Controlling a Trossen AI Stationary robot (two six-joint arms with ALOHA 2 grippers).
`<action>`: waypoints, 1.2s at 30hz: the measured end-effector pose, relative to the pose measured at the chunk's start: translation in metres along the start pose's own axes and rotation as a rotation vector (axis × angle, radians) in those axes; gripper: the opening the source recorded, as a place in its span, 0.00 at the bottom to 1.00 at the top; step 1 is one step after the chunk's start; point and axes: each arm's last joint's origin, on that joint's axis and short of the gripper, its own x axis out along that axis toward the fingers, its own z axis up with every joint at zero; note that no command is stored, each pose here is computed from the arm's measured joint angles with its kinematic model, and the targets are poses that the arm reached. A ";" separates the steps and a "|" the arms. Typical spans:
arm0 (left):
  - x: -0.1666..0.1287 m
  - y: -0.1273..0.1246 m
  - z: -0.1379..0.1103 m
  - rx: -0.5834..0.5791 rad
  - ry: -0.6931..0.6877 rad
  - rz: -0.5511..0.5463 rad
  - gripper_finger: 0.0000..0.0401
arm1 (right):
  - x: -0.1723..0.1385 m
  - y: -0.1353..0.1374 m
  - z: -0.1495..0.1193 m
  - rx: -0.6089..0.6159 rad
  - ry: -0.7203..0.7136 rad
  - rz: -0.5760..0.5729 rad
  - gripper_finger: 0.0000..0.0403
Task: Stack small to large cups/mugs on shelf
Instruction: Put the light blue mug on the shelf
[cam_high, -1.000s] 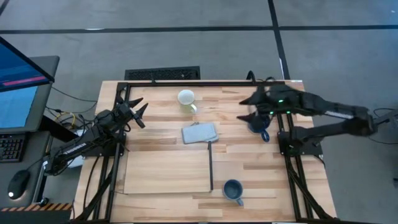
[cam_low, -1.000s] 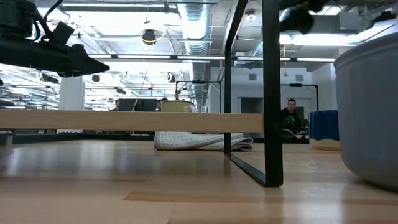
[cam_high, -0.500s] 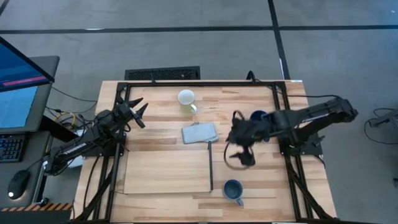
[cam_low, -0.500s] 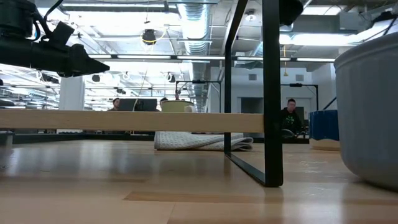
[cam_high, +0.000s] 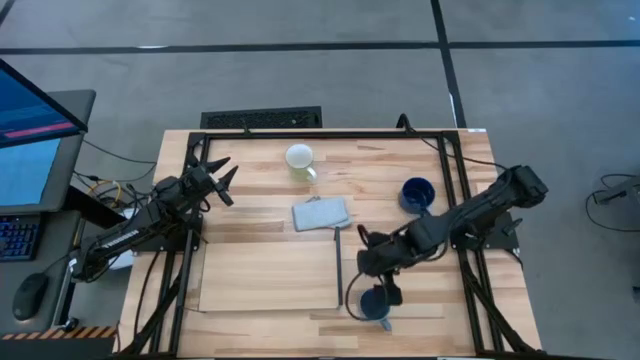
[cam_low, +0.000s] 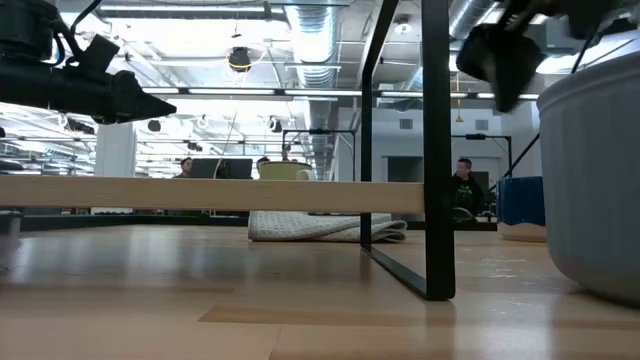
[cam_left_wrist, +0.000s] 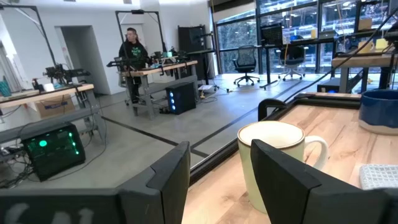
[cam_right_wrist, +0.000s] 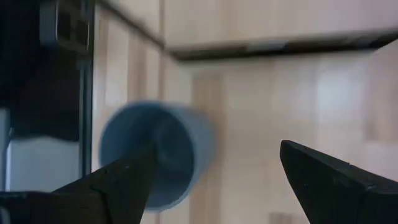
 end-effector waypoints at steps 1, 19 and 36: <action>0.000 0.000 0.000 0.000 0.000 0.000 0.41 | 0.004 0.003 -0.001 -0.007 0.016 0.012 0.90; 0.000 0.000 0.000 -0.015 0.000 0.000 0.41 | 0.047 0.005 0.000 -0.006 0.096 0.003 0.90; 0.000 0.000 0.000 -0.017 0.000 0.000 0.41 | 0.046 0.006 0.009 0.222 0.026 0.033 0.90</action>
